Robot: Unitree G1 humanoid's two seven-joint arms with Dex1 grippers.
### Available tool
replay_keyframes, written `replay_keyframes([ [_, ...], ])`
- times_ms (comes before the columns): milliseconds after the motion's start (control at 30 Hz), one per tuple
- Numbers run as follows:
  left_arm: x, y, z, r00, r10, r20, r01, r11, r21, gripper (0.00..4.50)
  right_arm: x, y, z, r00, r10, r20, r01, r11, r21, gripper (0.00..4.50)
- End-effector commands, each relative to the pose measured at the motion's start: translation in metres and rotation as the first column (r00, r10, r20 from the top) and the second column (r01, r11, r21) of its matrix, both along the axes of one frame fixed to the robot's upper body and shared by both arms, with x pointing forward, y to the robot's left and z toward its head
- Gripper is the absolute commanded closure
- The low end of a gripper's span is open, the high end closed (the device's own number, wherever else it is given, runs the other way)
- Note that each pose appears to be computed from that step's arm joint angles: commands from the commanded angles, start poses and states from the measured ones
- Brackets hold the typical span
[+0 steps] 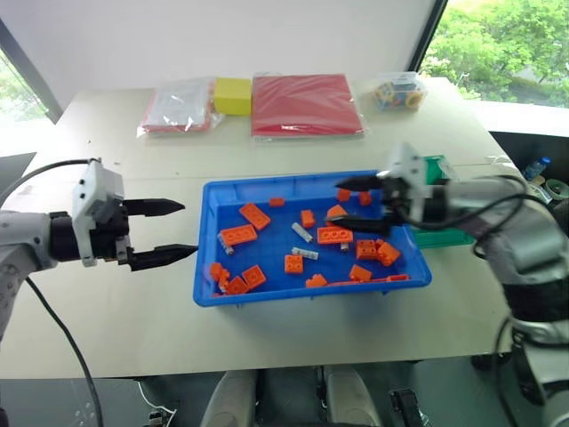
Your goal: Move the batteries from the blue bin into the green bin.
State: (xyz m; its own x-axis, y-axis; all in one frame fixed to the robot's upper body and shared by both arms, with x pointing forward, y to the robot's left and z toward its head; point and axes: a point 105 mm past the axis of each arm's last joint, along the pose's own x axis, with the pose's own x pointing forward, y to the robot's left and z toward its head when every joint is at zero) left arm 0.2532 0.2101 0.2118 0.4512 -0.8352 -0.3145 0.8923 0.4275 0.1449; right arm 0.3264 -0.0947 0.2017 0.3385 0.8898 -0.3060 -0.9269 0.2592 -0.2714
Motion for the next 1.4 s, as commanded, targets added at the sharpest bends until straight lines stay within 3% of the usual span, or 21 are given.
replay_keyframes([
  [33, -0.009, 0.003, 0.015, 0.999, -0.008, 0.051, 0.006, 0.999, 0.041, 0.00, 0.014, 0.028, -0.014, 0.996, 0.080, 0.039, -0.077, 0.994, -0.076, 0.07],
  [167, -0.019, 0.009, 0.009, 0.999, -0.012, 0.037, 0.007, 0.994, 0.110, 0.00, 0.026, 0.065, -0.029, 0.983, 0.176, 0.043, -0.170, 0.978, -0.123, 0.07],
  [467, -0.027, 0.010, 0.008, 0.999, 0.010, 0.037, -0.015, 0.993, 0.120, 0.00, 0.029, 0.127, -0.048, 0.952, 0.302, 0.051, -0.291, 0.944, -0.157, 0.07],
  [933, -0.025, 0.004, 0.014, 0.997, 0.033, 0.066, -0.037, 0.997, 0.063, 0.00, 0.039, 0.145, -0.071, 0.948, 0.314, 0.053, -0.295, 0.928, -0.228, 0.07],
  [1033, -0.024, 0.004, 0.014, 0.997, 0.033, 0.068, -0.037, 0.998, 0.059, 0.00, 0.041, 0.144, -0.072, 0.952, 0.300, 0.059, -0.280, 0.932, -0.228, 0.84],
  [1200, -0.019, 0.006, 0.015, 0.997, 0.032, 0.072, -0.036, 0.998, 0.052, 0.00, 0.043, 0.145, -0.064, 0.957, 0.280, 0.074, -0.262, 0.946, -0.191, 3.33],
  [1400, -0.011, 0.004, 0.015, 0.997, 0.018, 0.081, -0.022, 0.999, 0.040, 0.00, 0.042, 0.135, -0.055, 0.958, 0.275, 0.085, -0.258, 0.950, -0.174, 3.33],
])
